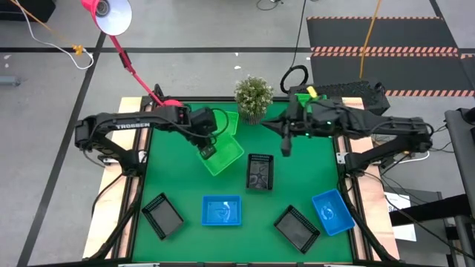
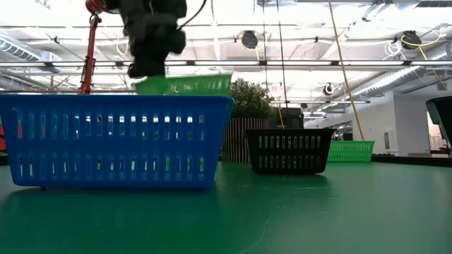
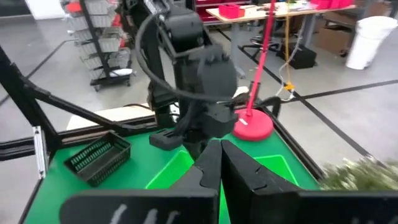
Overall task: Stack baskets by color
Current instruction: Stack the bottom left green bin on the top green bin
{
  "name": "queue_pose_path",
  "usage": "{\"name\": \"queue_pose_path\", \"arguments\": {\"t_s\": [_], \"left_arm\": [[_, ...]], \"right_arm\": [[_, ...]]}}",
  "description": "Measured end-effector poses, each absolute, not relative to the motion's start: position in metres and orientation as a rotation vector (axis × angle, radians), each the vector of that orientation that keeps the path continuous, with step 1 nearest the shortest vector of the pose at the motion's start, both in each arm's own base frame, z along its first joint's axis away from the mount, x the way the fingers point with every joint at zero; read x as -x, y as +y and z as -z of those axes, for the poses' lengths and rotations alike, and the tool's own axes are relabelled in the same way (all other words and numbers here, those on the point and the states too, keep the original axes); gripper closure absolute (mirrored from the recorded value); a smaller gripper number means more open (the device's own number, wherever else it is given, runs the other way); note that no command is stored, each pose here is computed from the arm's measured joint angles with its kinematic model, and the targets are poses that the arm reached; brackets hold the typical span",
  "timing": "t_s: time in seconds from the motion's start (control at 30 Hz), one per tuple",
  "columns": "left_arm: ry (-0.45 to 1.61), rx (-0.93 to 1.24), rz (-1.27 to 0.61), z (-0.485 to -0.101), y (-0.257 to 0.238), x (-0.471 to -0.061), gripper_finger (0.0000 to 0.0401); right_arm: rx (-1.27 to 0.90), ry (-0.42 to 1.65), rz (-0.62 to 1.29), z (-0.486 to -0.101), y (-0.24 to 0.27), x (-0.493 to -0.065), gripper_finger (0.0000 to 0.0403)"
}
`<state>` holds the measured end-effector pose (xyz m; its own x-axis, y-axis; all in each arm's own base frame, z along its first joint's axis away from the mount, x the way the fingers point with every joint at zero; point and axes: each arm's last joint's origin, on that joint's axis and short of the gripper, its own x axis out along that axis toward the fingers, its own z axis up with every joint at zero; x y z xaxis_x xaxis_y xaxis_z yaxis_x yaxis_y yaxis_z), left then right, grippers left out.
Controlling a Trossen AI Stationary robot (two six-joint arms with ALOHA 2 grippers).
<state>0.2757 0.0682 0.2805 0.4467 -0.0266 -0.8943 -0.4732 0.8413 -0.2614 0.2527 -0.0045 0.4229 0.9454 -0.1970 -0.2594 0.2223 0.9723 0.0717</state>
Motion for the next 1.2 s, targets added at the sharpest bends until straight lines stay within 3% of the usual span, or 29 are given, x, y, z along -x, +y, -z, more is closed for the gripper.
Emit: {"name": "queue_pose_path", "arguments": {"t_s": [0.33, 0.87, 1.2], "left_arm": [[0.914, 0.398, -0.226, -0.33, 0.068, -0.287, 0.0393], [0.905, 0.324, -0.169, -0.333, 0.06, -0.291, 0.0389], [0.921, 0.231, -0.152, -0.331, 0.055, -0.292, 0.0393]], "right_arm": [[-0.091, 0.296, 0.181, -0.404, -0.028, -0.285, 0.0362], [0.081, 0.457, 0.052, -0.353, -0.056, -0.333, 0.0232], [0.167, 0.523, 0.06, -0.33, -0.063, -0.35, 0.0221]]}}
